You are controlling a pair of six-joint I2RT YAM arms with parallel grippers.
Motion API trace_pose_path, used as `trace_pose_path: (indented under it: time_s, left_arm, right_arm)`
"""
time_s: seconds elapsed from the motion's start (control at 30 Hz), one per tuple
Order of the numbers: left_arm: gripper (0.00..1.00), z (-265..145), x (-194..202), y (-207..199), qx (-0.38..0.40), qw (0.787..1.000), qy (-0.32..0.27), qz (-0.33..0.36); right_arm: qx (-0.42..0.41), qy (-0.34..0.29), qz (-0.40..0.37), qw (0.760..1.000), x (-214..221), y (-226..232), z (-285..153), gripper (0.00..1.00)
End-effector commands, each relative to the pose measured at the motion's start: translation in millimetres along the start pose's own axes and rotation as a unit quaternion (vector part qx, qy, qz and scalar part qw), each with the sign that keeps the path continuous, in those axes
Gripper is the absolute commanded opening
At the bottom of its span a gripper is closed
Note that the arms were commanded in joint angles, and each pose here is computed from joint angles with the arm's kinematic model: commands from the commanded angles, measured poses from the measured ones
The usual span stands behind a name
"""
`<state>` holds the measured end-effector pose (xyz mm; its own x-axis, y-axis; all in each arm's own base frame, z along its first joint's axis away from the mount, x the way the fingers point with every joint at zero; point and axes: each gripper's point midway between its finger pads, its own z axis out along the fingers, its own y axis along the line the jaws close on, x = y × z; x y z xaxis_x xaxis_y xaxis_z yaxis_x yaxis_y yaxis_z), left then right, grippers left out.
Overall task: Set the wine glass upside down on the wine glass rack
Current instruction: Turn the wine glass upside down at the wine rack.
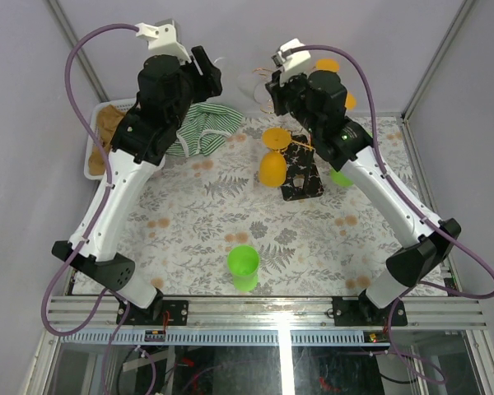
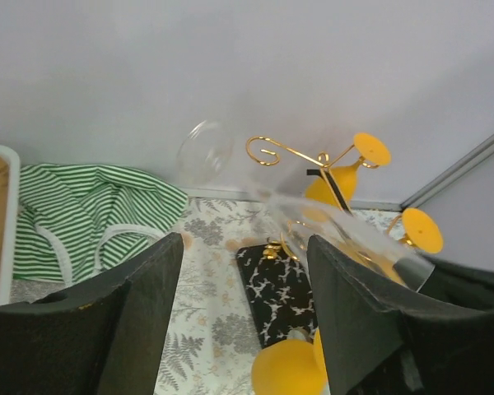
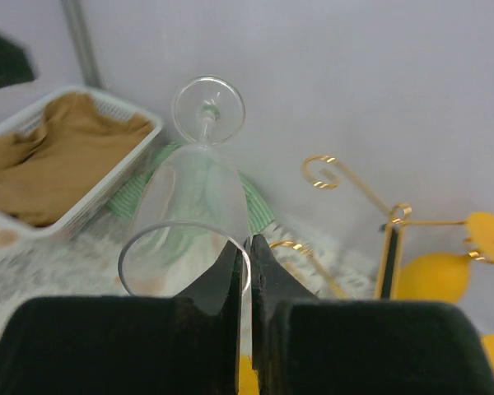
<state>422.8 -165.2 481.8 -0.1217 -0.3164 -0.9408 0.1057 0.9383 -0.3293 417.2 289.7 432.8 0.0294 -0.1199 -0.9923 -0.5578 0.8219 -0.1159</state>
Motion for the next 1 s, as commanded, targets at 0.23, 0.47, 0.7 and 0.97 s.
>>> trace_pose_path:
  time_s: [0.23,0.47,0.7,0.97]
  left_arm:
    - [0.61,36,-16,-36,0.123,0.977,-0.007,-0.173]
    - [0.60,51,-16,-56,0.209,0.942,-0.011,-0.263]
    - [0.56,58,-4,-57,0.226,0.923,-0.005,-0.312]
    - [0.54,55,-16,-50,0.221,0.911,-0.042,-0.344]
  right_arm:
    - [0.104,-0.213,-0.022,0.971,-87,-77,-17,0.00]
    - [0.052,-0.265,-0.005,0.963,-86,-55,-20,0.00]
    - [-0.003,-0.269,-0.003,0.963,-88,-35,-18,0.00]
    - [-0.029,-0.271,-0.019,0.962,-95,-20,-28,0.00]
